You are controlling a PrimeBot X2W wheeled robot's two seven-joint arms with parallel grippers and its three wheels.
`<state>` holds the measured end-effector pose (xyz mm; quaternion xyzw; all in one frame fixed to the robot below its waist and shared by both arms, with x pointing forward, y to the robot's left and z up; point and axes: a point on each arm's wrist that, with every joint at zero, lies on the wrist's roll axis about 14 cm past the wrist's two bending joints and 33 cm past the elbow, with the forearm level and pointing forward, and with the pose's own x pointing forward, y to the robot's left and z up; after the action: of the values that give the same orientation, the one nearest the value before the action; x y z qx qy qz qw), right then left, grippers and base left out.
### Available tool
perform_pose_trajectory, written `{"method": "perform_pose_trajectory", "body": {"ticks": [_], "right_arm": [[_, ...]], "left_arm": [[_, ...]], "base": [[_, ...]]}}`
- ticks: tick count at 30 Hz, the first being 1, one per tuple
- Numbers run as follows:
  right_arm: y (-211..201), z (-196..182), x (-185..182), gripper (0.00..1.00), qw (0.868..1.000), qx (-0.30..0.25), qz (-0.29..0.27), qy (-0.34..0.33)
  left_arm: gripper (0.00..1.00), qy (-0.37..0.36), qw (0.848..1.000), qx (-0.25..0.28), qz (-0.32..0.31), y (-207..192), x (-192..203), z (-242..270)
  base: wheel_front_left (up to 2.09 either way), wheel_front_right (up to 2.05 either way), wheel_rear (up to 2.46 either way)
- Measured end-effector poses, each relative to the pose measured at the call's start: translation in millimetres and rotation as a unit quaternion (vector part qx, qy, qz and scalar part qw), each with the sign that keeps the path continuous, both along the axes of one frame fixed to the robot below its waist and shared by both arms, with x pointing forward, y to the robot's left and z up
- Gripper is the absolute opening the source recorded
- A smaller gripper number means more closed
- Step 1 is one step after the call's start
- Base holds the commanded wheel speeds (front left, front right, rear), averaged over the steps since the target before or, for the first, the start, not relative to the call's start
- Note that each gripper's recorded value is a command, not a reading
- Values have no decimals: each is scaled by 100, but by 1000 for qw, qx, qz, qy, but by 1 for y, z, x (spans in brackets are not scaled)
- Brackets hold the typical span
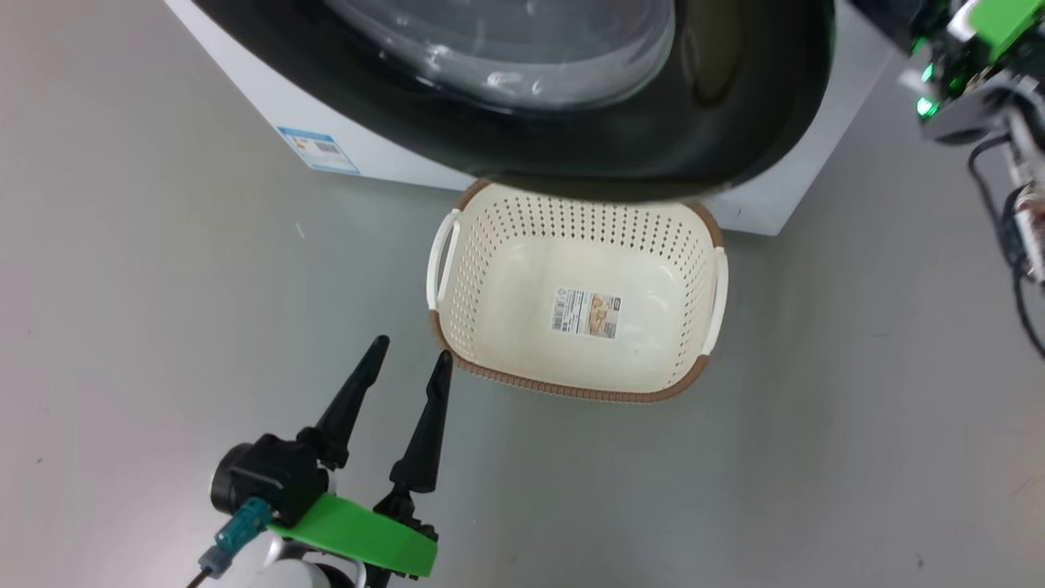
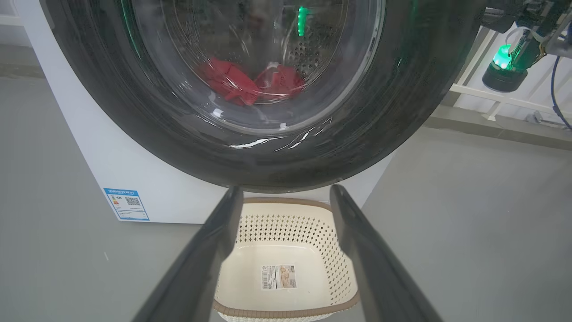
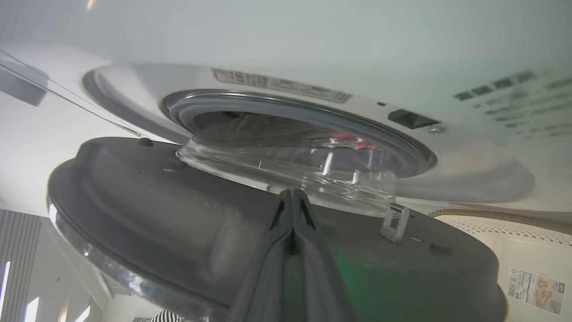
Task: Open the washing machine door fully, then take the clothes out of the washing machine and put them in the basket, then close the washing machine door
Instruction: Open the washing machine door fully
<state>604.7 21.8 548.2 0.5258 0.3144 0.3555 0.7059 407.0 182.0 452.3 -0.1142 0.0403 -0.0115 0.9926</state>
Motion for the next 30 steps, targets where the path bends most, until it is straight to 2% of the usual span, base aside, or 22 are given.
{"method": "perform_pose_trajectory", "body": {"ticks": [18, 30], "right_arm": [[34, 4, -88, 0, 996, -6, 83, -12], [70, 7, -150, 0, 989, -1, 148, -21]], "left_arm": [[100, -21, 1000, -6, 7, -1, -33, 18], [100, -34, 999, 1, 36, 14, -63, 29]], "base": [[0, 0, 0], [0, 0, 0]]}}
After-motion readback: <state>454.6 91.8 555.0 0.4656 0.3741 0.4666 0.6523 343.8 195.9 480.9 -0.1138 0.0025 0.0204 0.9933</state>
